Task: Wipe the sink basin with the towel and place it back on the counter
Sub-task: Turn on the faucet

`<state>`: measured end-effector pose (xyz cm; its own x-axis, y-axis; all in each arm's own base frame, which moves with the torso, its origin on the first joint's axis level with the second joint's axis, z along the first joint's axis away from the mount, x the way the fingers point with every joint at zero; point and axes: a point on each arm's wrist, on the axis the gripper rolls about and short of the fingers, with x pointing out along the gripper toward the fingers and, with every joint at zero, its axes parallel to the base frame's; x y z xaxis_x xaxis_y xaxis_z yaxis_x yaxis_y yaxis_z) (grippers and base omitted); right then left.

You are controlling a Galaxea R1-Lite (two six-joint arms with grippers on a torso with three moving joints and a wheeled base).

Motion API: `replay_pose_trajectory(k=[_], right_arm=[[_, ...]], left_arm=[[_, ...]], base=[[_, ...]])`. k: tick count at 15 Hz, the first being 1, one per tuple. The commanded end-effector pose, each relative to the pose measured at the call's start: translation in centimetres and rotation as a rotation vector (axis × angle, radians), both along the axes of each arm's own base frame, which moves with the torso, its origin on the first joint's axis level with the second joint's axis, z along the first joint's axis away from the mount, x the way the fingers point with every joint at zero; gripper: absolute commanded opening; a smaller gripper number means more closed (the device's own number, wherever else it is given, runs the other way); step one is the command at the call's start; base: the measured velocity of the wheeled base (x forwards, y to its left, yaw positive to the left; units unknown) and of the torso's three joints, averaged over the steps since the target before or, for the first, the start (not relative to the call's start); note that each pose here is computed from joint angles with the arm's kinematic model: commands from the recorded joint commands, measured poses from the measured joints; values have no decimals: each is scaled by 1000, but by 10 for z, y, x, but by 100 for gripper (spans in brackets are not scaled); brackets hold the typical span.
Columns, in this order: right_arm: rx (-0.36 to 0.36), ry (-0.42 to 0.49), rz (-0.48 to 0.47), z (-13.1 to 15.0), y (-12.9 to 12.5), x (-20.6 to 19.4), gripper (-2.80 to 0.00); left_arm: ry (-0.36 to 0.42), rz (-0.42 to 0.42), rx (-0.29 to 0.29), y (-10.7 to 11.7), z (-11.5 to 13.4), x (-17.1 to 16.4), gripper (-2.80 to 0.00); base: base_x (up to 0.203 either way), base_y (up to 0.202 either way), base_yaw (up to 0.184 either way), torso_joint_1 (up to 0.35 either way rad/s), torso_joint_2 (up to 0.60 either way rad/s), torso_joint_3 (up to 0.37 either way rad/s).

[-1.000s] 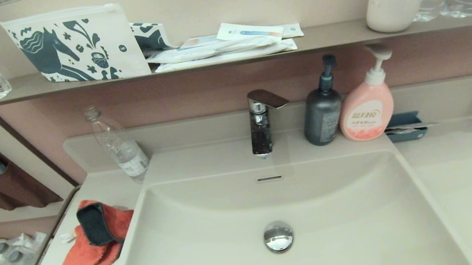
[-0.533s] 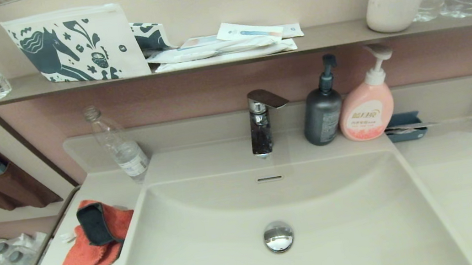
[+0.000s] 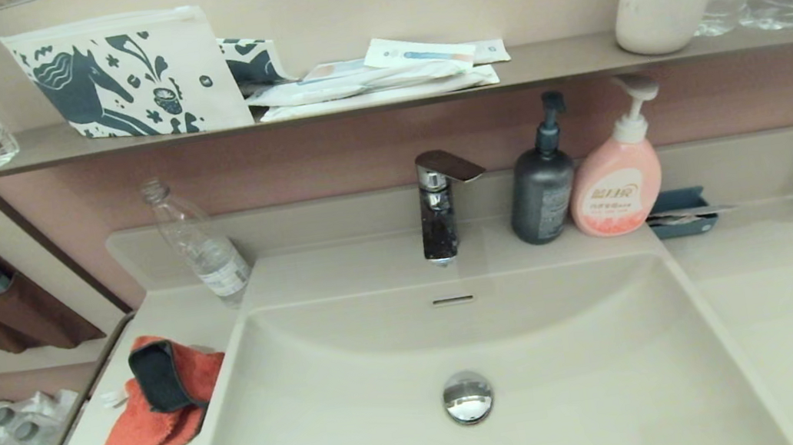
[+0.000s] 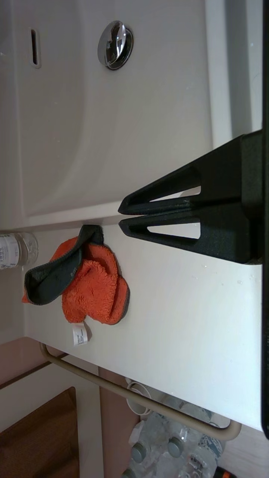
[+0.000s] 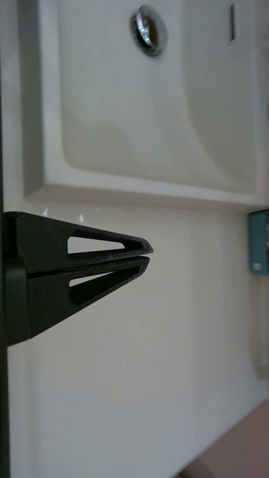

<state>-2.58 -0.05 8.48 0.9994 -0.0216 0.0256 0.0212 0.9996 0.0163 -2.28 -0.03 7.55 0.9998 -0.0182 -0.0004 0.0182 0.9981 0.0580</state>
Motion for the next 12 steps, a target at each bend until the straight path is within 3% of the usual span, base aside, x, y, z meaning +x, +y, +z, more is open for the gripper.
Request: replay_pose_trajectory(k=[1, 8, 12], right_arm=[[0, -15, 2, 10, 0, -2, -280], [1, 34, 18, 52, 0, 9, -280], [-2, 89, 88, 71, 0, 22, -280]], left_arm=[[0, 0, 1, 0, 0, 0, -280], [1, 0, 1, 0, 0, 0, -280], [0, 0, 0, 0, 0, 0, -280]], base=[[0, 0, 0, 0, 0, 0], [0, 0, 0, 0, 0, 0], [0, 0, 0, 0, 0, 0]])
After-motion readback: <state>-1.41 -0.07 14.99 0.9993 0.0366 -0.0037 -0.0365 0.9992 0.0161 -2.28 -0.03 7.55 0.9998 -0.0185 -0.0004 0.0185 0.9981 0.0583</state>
